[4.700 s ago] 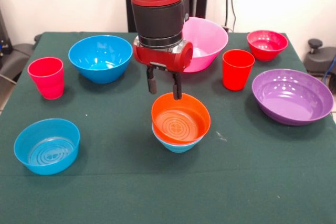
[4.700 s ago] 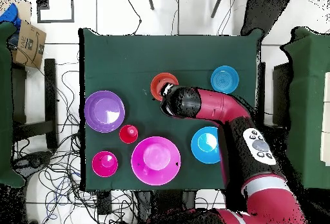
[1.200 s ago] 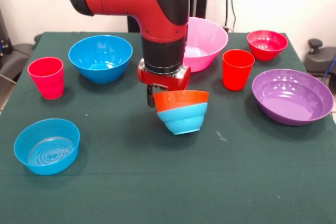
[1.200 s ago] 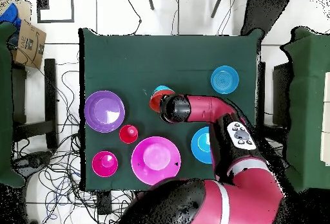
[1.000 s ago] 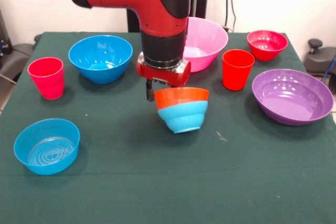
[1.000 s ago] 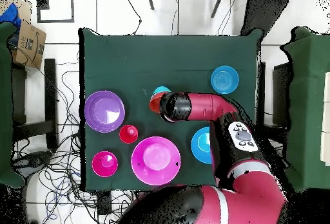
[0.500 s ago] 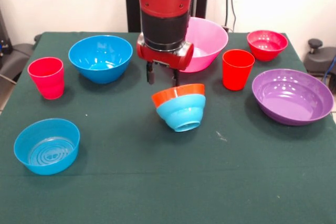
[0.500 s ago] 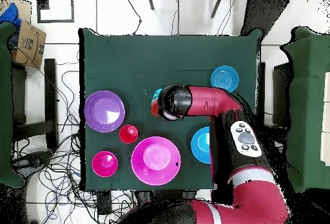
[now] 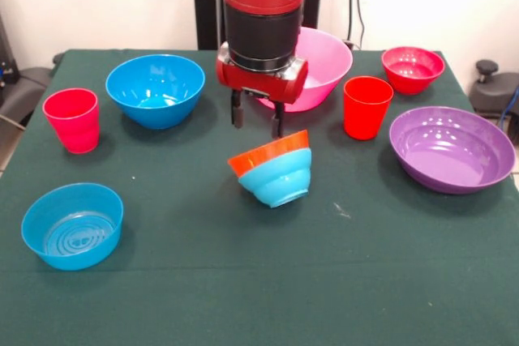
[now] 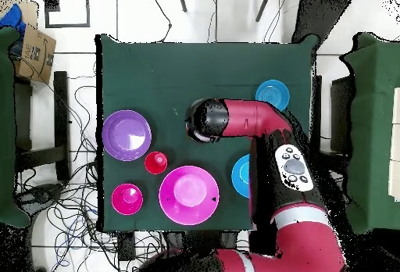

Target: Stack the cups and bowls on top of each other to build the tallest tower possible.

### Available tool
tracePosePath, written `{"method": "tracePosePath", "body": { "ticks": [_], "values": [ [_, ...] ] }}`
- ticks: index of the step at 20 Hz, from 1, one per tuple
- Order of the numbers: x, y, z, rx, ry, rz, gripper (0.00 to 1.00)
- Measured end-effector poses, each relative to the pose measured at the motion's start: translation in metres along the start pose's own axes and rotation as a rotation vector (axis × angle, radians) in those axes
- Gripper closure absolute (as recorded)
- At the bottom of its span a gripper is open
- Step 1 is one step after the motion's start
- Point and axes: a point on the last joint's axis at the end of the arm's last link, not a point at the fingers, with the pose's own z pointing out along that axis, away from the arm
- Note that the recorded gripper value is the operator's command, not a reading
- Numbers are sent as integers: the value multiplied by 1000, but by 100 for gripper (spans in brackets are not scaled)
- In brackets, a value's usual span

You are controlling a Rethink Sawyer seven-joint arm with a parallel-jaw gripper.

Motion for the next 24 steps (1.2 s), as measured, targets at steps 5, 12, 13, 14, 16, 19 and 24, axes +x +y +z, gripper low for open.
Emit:
{"method": "tracePosePath", "body": {
  "ticks": [5,12,13,14,16,19,24],
  "values": [
    [6,16,-1,4,-6,-25,0],
    [2,34,2,-32,-82,-35,0],
    [0,36,1,-41,-103,-35,0],
    [-4,39,1,-57,-139,-31,0],
    [-6,40,1,-69,-163,-24,0],
    [-10,40,0,-87,-204,-5,0],
    [-11,38,0,-98,-238,32,0]
  ]
}}
